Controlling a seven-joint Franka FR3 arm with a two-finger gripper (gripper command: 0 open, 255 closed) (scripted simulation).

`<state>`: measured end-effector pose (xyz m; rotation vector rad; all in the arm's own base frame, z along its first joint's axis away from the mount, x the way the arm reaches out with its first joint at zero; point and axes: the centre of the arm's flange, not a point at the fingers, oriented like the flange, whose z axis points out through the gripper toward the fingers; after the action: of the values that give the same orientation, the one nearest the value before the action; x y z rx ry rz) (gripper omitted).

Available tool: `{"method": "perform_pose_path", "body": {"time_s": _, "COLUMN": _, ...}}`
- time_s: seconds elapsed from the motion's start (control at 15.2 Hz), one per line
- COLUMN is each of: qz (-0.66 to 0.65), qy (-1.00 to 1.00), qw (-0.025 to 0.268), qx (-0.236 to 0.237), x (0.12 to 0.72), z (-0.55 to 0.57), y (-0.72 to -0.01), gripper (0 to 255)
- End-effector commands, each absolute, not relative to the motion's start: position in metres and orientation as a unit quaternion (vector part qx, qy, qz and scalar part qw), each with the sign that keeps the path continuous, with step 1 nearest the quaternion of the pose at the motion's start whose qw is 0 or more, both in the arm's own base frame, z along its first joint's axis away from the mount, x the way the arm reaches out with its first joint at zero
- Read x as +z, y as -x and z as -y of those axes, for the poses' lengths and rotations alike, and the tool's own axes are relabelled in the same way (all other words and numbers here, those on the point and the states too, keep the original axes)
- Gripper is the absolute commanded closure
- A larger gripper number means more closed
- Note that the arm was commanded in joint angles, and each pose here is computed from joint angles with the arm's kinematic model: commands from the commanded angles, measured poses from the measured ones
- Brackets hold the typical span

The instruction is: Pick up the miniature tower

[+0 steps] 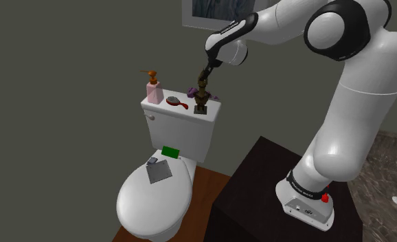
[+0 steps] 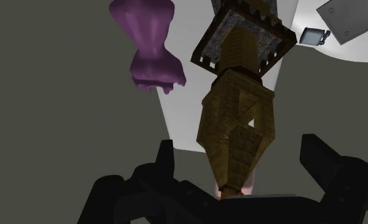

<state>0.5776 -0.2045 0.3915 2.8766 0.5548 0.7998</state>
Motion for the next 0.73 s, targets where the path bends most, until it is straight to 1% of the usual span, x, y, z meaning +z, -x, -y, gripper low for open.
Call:
{"method": "perform_pose_path", "body": {"time_s": 0.0, "qz": -0.182, "qy": -0.946, "qw": 0.053, "qx": 0.263, "x": 0.3796, "z": 0.2051, "y": -0.5772, "gripper": 0}}
{"method": "perform_pose_path", "body": {"time_s": 0.13, "qz": -0.182, "qy": -0.946, "qw": 0.053, "qx": 0.263, "x": 0.3766, "z": 0.2051, "y": -0.5772, "gripper": 0}}
{"method": "perform_pose_path", "body": {"time_s": 0.2, "qz": -0.182, "qy": -0.946, "qw": 0.053, "qx": 0.263, "x": 0.3766, "z": 0.2056, "y": -0.5768, "gripper": 255}}
{"method": "perform_pose_path", "body": {"time_s": 0.66, "qz": -0.182, "qy": -0.946, "qw": 0.053, "qx": 0.263, "x": 0.3766, "z": 0.2059, "y": -0.576, "gripper": 255}}
